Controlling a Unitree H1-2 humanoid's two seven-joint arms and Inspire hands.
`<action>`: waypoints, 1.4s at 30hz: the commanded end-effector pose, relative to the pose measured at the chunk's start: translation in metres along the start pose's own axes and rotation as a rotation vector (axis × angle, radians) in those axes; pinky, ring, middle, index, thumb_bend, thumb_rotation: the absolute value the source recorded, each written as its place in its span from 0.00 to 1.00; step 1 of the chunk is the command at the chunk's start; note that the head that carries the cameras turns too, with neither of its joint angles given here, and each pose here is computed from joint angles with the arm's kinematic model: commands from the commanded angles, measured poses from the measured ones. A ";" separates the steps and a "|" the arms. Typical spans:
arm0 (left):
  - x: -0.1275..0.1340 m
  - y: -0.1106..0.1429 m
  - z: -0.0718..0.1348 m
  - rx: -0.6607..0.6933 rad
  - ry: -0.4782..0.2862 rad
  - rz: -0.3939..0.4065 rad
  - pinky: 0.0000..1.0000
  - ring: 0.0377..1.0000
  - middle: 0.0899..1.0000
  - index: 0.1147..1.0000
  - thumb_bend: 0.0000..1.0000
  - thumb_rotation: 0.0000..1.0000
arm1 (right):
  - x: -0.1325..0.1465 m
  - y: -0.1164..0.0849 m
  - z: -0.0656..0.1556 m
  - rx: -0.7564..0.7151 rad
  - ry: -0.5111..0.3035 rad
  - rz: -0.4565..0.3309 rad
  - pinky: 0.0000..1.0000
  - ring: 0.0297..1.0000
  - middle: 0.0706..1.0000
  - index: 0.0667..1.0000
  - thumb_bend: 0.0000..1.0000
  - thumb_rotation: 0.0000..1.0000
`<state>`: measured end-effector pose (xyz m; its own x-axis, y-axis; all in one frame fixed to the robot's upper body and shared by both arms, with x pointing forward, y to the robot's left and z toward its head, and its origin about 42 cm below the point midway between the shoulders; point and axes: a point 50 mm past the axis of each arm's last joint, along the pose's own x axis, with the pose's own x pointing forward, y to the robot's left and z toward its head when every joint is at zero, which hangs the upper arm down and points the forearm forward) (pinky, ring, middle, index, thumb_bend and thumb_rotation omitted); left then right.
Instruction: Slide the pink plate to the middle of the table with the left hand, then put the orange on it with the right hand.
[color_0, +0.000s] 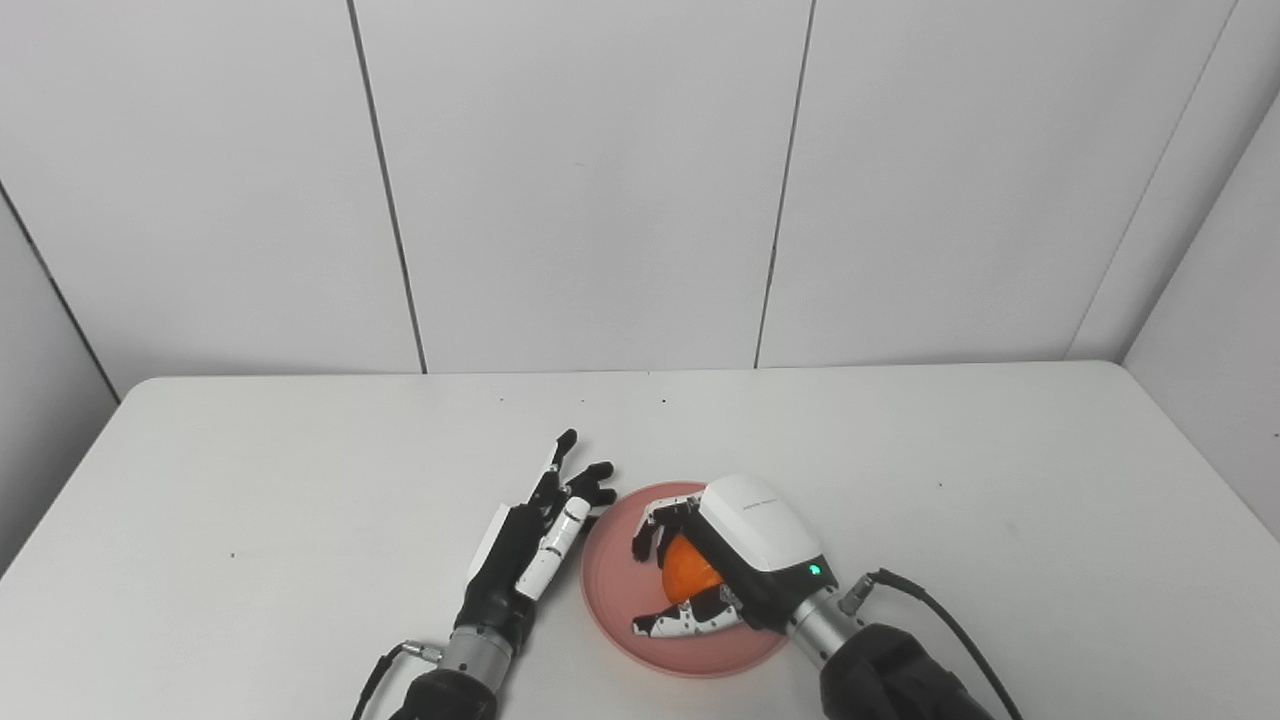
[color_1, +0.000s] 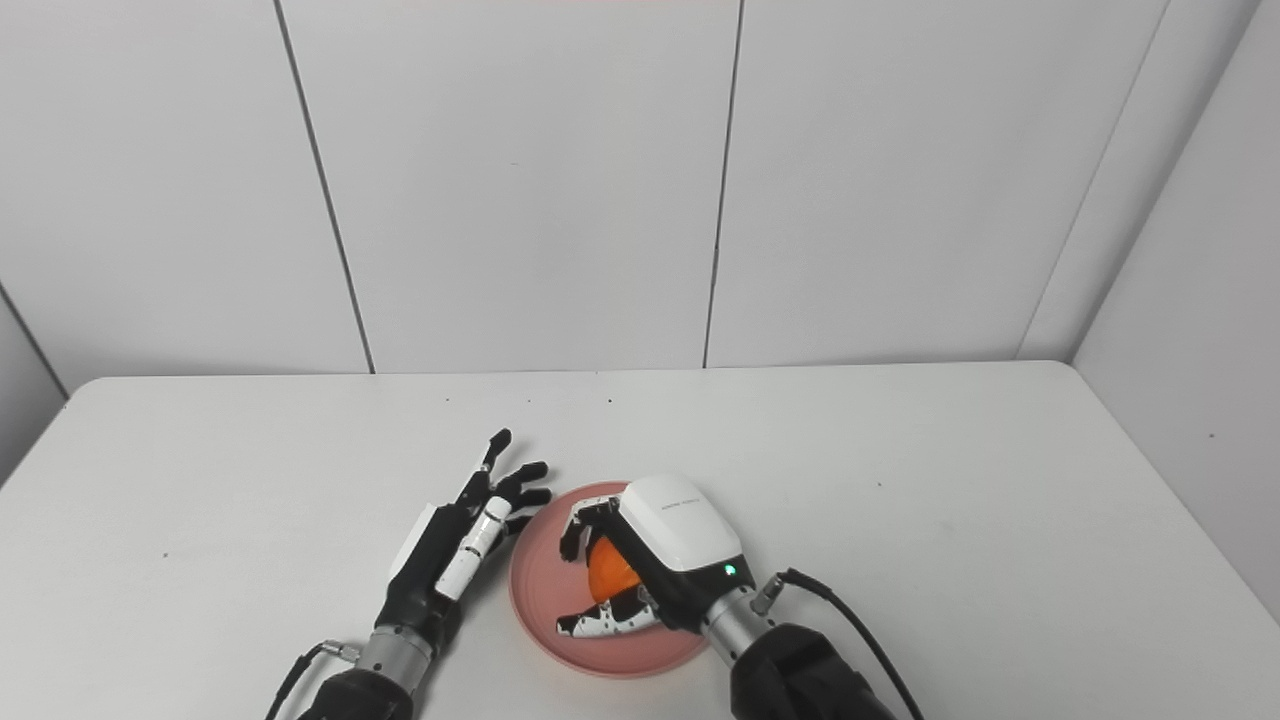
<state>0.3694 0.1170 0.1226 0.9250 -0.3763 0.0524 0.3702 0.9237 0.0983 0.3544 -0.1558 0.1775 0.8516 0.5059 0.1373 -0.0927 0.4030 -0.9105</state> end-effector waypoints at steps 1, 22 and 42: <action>-0.007 -0.024 -0.017 -0.034 0.087 -0.060 0.72 0.83 0.89 1.00 0.53 0.87 | 0.008 -0.018 0.007 -0.035 -0.084 -0.059 0.23 0.26 0.32 0.44 0.50 0.16; -0.008 -0.024 -0.017 -0.040 0.101 -0.065 0.74 0.82 0.80 1.00 0.55 0.89 | 0.007 -0.024 0.001 -0.077 -0.168 -0.124 0.58 0.61 0.62 0.62 0.76 0.83; -0.007 -0.024 -0.017 -0.069 0.097 -0.075 0.75 0.84 0.87 1.00 0.57 0.84 | 0.008 -0.054 0.014 0.014 -0.334 -0.382 0.54 0.59 0.61 0.62 0.69 0.98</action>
<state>0.3690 0.1165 0.1233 0.9246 -0.3780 0.0471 0.3740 0.9243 0.0761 0.3543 -0.1658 0.2051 0.6980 0.5377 0.4730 0.1175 0.5656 -0.8163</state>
